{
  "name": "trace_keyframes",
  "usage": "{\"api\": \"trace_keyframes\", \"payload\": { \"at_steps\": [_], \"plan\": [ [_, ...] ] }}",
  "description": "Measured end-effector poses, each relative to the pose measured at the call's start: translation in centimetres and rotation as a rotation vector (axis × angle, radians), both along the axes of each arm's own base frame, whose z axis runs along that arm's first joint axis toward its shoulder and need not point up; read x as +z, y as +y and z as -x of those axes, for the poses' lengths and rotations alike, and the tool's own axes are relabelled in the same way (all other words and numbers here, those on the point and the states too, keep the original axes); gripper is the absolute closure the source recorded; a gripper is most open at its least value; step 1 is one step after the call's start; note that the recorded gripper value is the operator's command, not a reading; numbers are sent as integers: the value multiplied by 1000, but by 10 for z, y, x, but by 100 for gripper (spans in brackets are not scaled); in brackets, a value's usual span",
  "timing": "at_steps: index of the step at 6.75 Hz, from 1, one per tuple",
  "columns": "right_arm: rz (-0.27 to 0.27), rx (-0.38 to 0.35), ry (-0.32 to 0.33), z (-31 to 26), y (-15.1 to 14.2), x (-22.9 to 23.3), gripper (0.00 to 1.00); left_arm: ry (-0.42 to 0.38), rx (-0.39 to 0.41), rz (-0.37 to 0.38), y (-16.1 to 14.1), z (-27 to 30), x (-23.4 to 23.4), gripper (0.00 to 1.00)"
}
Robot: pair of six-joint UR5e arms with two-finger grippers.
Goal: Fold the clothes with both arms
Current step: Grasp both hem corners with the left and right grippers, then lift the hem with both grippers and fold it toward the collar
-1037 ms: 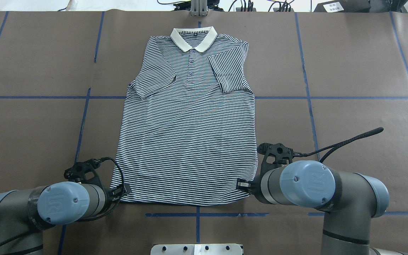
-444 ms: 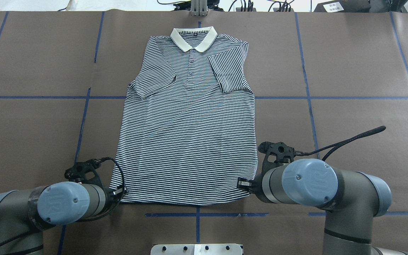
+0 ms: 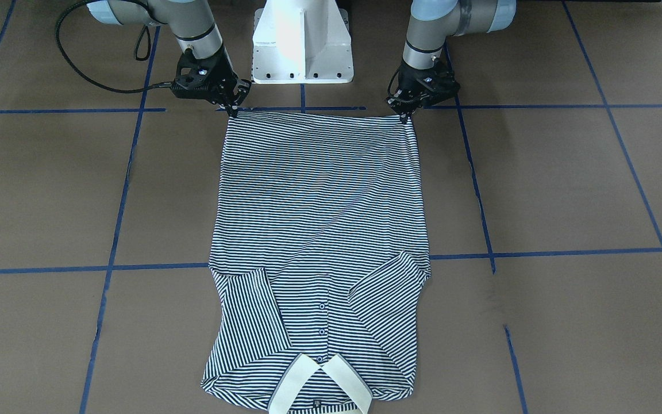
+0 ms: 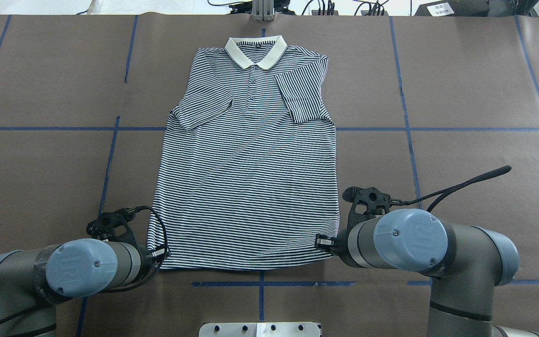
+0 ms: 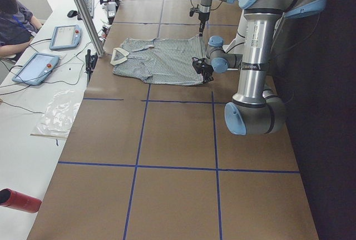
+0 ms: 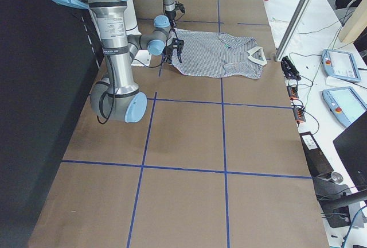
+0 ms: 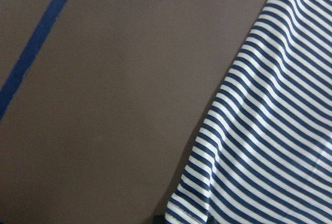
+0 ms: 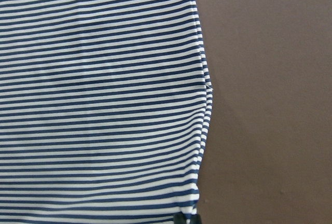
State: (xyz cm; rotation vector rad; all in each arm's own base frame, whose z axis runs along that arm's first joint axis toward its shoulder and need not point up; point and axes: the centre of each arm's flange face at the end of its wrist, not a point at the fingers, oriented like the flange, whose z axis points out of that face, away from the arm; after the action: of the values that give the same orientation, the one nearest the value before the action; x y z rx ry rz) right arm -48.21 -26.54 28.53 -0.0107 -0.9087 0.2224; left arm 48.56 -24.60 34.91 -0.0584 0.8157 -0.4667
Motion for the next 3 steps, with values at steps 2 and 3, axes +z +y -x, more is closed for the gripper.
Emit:
{"api": "trace_keyframes", "payload": {
  "at_steps": [2, 3],
  "plan": [
    [36, -10, -5, -17, -8, 4, 100, 37, -3, -5, 4, 14, -20, 100],
    [50, -26, -4, -30, -2, 10, 100, 61, 6, 1, 15, 16, -32, 100]
  ]
}}
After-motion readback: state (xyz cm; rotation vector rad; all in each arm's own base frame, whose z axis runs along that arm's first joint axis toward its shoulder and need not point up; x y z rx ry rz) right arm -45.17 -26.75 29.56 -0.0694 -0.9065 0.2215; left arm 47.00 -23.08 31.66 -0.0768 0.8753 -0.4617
